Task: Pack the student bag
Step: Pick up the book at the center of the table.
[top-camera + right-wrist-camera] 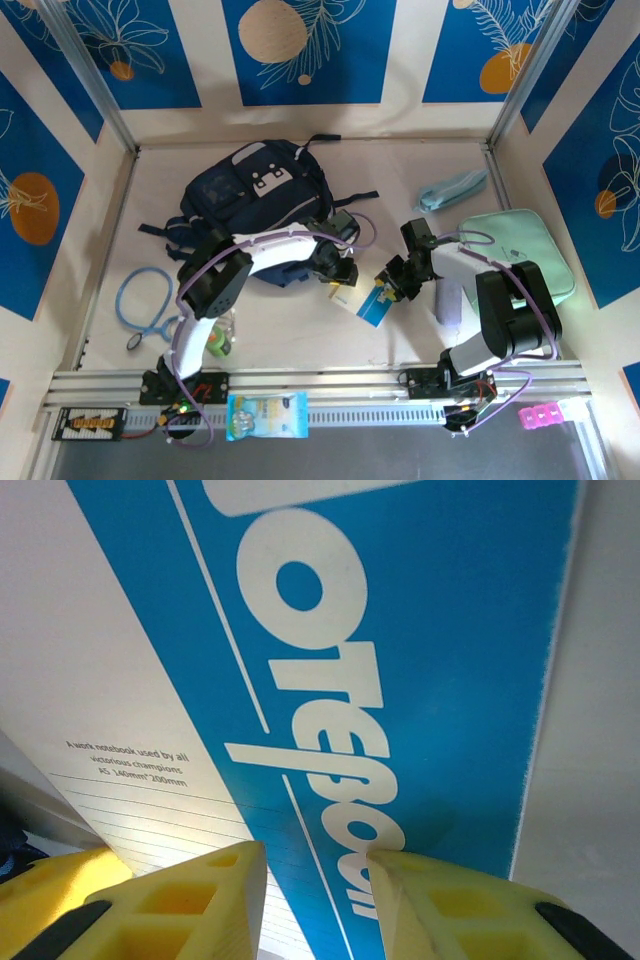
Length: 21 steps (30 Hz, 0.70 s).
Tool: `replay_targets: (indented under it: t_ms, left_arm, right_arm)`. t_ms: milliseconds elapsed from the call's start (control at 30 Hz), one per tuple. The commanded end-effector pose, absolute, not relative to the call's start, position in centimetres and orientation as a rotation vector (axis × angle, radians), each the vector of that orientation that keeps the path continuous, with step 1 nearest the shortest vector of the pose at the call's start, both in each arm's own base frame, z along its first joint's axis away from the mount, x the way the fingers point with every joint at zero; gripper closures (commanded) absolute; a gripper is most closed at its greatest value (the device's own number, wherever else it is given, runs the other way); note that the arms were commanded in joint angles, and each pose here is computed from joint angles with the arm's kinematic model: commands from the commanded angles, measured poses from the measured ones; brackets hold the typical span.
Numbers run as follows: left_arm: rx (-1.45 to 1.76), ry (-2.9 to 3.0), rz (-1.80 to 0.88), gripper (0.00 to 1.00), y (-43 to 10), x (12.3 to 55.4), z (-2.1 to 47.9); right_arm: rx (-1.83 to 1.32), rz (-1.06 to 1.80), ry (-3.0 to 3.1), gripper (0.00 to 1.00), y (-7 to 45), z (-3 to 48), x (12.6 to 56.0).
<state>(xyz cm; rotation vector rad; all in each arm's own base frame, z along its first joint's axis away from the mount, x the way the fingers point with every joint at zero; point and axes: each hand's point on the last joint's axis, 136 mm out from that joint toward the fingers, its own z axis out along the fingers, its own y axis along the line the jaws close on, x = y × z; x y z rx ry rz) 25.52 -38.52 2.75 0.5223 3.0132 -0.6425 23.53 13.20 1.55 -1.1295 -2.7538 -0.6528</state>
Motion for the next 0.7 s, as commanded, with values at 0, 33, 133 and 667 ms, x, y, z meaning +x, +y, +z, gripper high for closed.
replay_targets:
  t_ms: [0, 33, 133, 667]
  left_arm:
    - [0.559, 3.043, -0.742, 0.65, -39.7, 24.1, 2.7]
    - [0.564, 3.042, -0.756, 0.65, -39.9, 24.0, 2.8]
    - [0.574, 3.038, -0.817, 0.65, -40.4, 23.7, 3.4]
    - [0.564, 2.899, -1.126, 0.68, -42.4, 22.6, 9.5]
  right_arm:
    - [-1.158, -0.490, -2.748, 0.64, 11.8, -1.1, 22.0]
    - [-1.156, -0.490, -2.745, 0.64, 11.9, -1.1, 22.0]
    - [-1.155, -0.488, -2.743, 0.64, 11.9, -1.3, 22.0]
    - [-1.153, -0.509, -2.744, 0.64, 12.3, -1.4, 22.6]
